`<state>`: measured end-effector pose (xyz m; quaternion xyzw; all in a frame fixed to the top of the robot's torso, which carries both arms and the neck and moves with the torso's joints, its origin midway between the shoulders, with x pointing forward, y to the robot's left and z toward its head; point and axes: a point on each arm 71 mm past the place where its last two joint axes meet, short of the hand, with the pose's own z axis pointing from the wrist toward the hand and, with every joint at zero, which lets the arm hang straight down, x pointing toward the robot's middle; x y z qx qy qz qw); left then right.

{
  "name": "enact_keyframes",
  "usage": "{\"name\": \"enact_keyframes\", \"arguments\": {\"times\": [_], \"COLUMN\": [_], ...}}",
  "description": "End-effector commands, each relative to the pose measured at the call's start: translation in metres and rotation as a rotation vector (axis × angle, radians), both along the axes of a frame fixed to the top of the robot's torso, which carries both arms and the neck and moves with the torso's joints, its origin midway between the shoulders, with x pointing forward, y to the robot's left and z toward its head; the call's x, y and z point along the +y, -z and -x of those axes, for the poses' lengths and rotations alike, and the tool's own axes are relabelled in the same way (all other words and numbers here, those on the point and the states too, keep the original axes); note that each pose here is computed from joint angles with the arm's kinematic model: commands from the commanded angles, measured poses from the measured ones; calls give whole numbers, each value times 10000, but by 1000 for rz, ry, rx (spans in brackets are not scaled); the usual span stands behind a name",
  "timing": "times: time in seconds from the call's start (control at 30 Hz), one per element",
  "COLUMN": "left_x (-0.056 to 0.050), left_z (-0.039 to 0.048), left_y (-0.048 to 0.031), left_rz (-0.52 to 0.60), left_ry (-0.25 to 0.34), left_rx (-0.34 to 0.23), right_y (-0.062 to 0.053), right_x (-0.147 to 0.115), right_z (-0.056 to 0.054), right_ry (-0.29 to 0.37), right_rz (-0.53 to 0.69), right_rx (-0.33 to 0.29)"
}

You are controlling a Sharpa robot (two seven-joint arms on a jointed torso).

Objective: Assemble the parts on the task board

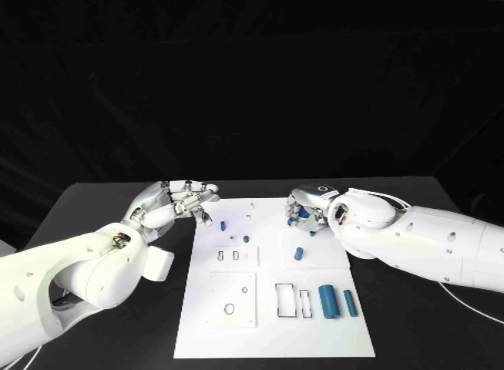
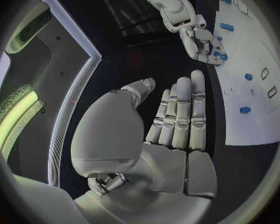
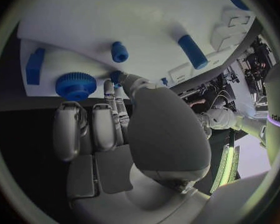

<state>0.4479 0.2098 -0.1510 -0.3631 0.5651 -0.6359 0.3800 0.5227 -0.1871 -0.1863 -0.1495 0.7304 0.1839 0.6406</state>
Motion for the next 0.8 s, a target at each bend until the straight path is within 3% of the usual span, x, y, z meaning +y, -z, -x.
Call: {"name": "enact_keyframes", "arguments": {"times": [0.03,0.23,0.4,0.8], "left_x": [-9,-9,-8,-1], "left_z": [4,2,2,-16], "left_y": [-19,-20,-21,-15], "left_rz": [6,7,7,7], "left_ry": [19,21,21,22], "left_rx": [-9,-8,-8,-8], "right_y": [30,37,13,-156], "right_x": [29,30,36,151], "right_z": [11,-5,-11,35], "right_ry": [-14,-6,2,12], "right_rz": [19,21,10,-138], "right_rx": [13,12,-25,-198]}}
